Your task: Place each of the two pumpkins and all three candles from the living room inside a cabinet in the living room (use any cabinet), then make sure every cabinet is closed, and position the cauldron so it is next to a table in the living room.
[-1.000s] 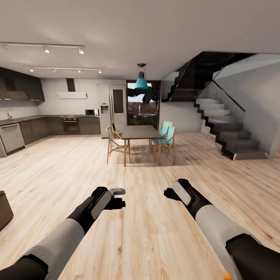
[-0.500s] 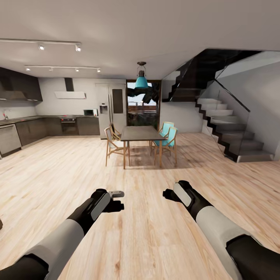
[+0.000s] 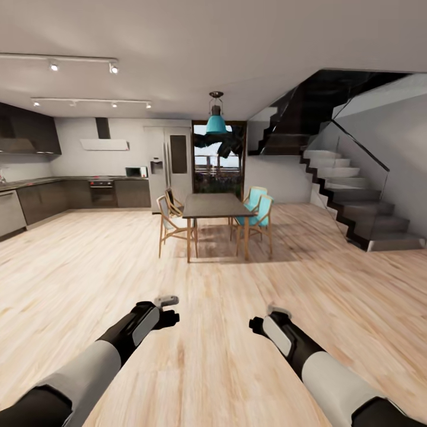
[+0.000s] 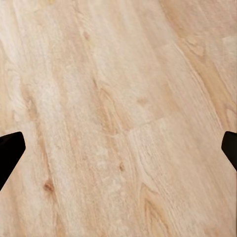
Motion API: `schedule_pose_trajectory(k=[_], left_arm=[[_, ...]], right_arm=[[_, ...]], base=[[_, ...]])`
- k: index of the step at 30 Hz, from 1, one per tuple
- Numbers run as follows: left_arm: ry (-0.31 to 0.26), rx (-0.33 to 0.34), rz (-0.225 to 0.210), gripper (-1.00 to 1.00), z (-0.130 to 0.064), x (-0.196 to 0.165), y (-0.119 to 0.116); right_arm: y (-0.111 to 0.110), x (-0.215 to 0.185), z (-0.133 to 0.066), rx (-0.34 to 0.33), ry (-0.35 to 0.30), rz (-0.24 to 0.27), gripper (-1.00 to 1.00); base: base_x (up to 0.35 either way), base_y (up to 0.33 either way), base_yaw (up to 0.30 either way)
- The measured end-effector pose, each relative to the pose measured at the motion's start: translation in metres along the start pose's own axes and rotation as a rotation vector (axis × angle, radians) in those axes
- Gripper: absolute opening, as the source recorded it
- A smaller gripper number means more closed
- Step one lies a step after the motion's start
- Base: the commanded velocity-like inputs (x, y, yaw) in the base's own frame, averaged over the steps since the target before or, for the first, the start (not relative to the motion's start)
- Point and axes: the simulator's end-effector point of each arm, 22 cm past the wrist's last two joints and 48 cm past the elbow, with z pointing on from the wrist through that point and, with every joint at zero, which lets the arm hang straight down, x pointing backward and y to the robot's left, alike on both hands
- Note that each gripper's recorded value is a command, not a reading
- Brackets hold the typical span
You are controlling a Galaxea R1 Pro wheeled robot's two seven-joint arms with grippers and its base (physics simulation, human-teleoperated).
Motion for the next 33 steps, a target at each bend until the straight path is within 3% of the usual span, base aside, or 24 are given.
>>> schedule_pose_trajectory(k=[9,17,22,27,33], left_arm=[[0.035,-0.052,-0.037,1.00,0.018,0.032,0.031],[0.026,-0.069,-0.045,1.00,0.023,0.037,0.039],[-0.029,-0.075,-0.059,1.00,0.024,0.028,0.042],[-0.061,-0.119,-0.085,1.00,0.033,0.046,0.062],[-0.103,-0.131,-0.095,1.00,0.034,0.044,0.069]], right_arm=[[-0.006,0.015,0.006,0.011,-0.021,0.000,1.00],[-0.008,0.021,0.009,0.013,-0.019,0.007,1.00],[-0.009,0.040,0.012,0.015,-0.007,0.013,1.00],[-0.018,0.061,0.021,0.039,-0.030,0.055,1.00],[-0.010,0.068,0.026,-0.031,-0.057,0.074,1.00]], base=[[0.338,0.015,0.189],[0.313,0.152,0.183],[0.285,0.167,0.031],[0.300,0.105,-0.040],[0.326,0.014,-0.218]])
